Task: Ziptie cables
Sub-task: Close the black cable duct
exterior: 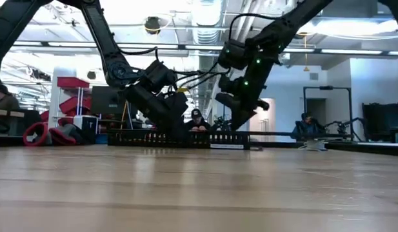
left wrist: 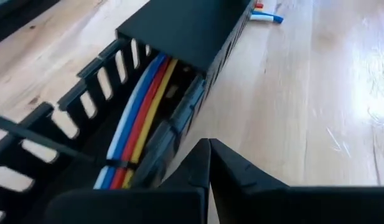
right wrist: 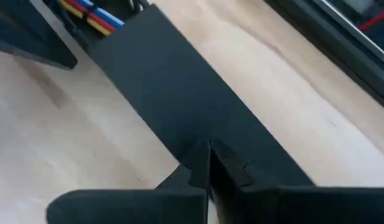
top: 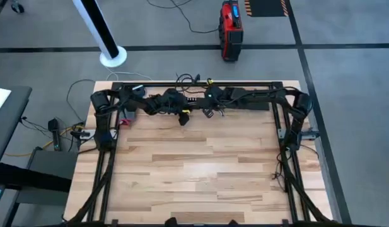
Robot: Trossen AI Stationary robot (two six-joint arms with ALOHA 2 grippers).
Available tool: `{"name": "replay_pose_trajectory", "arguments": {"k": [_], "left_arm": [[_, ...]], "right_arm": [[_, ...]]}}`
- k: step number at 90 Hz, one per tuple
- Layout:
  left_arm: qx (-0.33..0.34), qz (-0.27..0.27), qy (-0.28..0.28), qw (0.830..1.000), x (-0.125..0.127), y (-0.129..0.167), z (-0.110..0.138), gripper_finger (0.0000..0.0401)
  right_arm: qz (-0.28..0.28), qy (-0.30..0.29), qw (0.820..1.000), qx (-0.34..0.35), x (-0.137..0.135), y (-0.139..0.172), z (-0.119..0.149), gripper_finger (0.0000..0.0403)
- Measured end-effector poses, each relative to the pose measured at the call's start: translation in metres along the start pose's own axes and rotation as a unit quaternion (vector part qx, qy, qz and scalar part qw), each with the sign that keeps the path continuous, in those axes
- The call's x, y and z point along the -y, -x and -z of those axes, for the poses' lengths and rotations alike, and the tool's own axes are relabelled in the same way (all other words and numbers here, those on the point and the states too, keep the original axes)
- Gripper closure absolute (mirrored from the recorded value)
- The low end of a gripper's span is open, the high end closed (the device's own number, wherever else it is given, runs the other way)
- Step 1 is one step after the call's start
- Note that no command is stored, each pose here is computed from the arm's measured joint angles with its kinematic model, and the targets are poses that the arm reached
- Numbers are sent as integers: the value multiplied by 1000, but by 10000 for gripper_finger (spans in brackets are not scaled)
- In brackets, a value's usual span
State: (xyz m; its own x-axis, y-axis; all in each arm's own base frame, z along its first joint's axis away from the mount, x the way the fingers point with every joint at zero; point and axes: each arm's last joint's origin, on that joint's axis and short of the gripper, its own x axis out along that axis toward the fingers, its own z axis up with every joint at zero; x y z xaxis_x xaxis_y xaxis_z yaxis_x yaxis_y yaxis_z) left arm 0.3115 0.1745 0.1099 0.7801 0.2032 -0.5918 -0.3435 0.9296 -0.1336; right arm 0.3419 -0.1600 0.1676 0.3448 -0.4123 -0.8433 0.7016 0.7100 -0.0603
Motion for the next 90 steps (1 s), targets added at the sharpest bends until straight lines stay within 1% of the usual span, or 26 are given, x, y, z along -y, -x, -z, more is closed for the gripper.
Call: {"name": "replay_pose_trajectory", "arguments": {"k": [8, 38, 43, 51, 58, 65, 73, 82, 90], "left_arm": [[-1, -2, 0, 1000, -1, 0, 0, 401], [1, -12, -2, 1000, -6, 2, 0, 401], [7, -10, -6, 1000, -5, 6, -5, 401], [36, -1, -11, 999, -2, 18, -20, 401], [31, -3, -17, 999, 1, 31, -28, 401], [23, -28, -27, 999, 4, 48, -35, 401], [11, -85, -22, 996, 3, 72, -44, 401], [-36, -145, 21, 989, -5, 96, -41, 401], [-75, -180, 60, 979, -17, 114, -35, 401]], "right_arm": [[-9, -1, 1000, 3, -2, -5, 0, 403], [-40, -8, 999, 6, 0, -8, -3, 403], [-40, -8, 999, 5, 0, -8, -2, 403], [-41, -8, 999, 4, 0, -8, -2, 403], [-42, -7, 999, 2, 1, -8, -2, 403], [-42, -1, 999, 1, 0, -9, -2, 403], [-42, 0, 999, 0, 0, -9, -1, 403], [-41, 2, 999, -2, 0, -9, -1, 403], [-50, 5, 999, -10, 0, -9, 0, 403]]}}
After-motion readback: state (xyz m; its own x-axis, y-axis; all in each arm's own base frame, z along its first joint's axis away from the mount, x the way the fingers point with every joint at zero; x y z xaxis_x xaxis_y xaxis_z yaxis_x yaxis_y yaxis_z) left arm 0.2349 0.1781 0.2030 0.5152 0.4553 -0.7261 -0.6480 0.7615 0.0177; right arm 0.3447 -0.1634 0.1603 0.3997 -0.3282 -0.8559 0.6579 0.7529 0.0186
